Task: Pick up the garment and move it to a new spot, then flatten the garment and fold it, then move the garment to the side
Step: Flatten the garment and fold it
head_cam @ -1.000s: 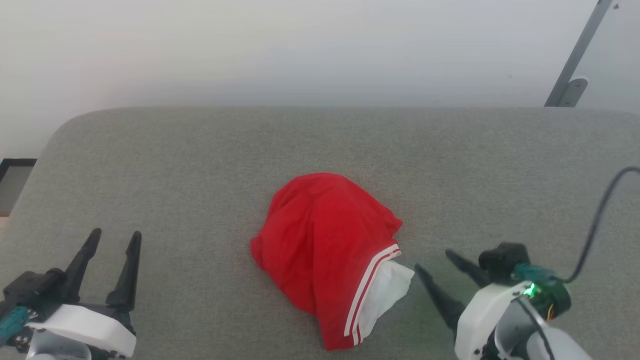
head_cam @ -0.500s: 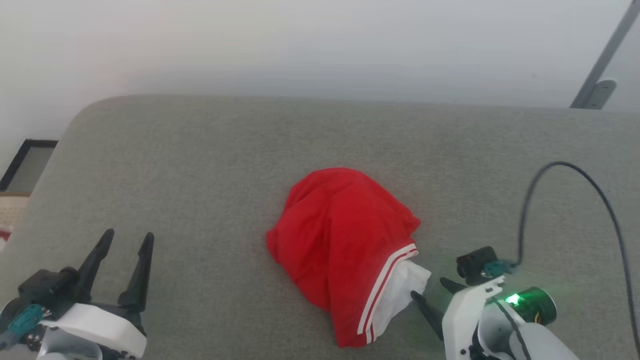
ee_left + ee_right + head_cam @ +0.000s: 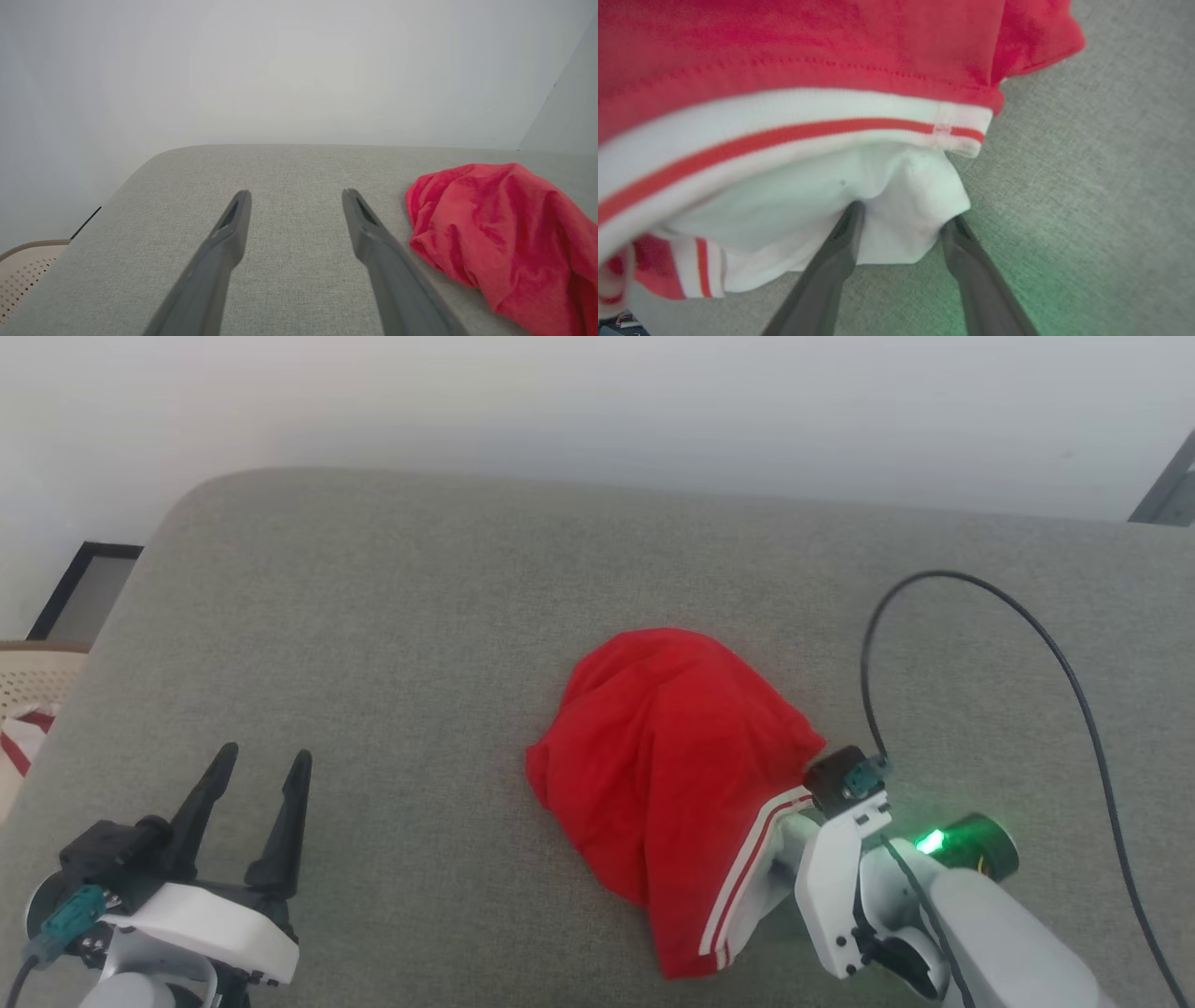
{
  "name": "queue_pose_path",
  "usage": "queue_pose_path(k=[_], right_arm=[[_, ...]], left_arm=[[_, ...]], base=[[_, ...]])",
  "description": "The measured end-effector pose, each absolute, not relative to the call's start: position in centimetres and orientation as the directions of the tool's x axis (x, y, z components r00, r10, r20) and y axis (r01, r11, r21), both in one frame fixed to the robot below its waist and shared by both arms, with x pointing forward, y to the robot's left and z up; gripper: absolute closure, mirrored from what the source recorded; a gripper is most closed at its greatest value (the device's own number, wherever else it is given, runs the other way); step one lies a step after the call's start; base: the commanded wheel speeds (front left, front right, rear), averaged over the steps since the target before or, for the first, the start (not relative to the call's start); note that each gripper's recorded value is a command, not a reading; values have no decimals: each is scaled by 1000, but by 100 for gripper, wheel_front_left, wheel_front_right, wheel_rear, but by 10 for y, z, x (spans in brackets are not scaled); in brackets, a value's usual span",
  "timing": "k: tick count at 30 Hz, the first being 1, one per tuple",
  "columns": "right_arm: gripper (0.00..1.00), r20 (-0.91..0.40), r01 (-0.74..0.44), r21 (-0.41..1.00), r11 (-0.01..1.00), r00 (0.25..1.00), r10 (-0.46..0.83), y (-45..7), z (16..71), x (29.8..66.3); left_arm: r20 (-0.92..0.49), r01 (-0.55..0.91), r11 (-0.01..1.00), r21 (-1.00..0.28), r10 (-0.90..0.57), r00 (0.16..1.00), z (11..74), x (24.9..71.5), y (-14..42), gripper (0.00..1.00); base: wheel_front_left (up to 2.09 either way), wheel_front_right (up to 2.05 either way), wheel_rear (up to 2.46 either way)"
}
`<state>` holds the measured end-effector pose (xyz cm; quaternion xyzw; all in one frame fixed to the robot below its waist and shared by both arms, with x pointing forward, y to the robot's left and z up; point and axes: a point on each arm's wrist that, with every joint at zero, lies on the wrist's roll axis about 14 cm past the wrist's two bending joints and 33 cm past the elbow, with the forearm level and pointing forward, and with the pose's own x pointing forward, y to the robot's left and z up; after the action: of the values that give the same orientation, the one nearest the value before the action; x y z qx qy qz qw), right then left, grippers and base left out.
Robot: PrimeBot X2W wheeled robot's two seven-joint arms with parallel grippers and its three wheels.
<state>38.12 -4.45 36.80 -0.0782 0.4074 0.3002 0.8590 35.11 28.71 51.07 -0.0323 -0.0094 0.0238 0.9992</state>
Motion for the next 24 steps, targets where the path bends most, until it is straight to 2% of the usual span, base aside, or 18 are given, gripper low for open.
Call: queue_pose_path(k=[5, 9, 18, 21, 24], right_arm=[[100, -769, -601, 93, 793, 463, 441, -43, 366, 387], [100, -763, -601, 84, 795, 474, 440, -48, 370, 394], [100, -691, -460, -50, 886, 657, 302, -128, 415, 444], [100, -659, -361, -122, 924, 726, 196, -176, 438, 458], [100, -642, -293, -153, 944, 756, 130, -204, 449, 463]], left_arm=[[10, -55, 996, -72, 56, 998, 507, 353, 287, 0], [13, -54, 996, -74, 55, 998, 507, 356, 287, 0], [20, -34, 997, -73, 35, 999, 507, 364, 280, 0], [24, -15, 997, -70, 17, 1000, 508, 368, 274, 0], [23, -3, 998, -71, 4, 1000, 507, 371, 271, 0]], base=[[0, 0, 0], [0, 0, 0], [0, 0, 0], [0, 0, 0], [0, 0, 0]])
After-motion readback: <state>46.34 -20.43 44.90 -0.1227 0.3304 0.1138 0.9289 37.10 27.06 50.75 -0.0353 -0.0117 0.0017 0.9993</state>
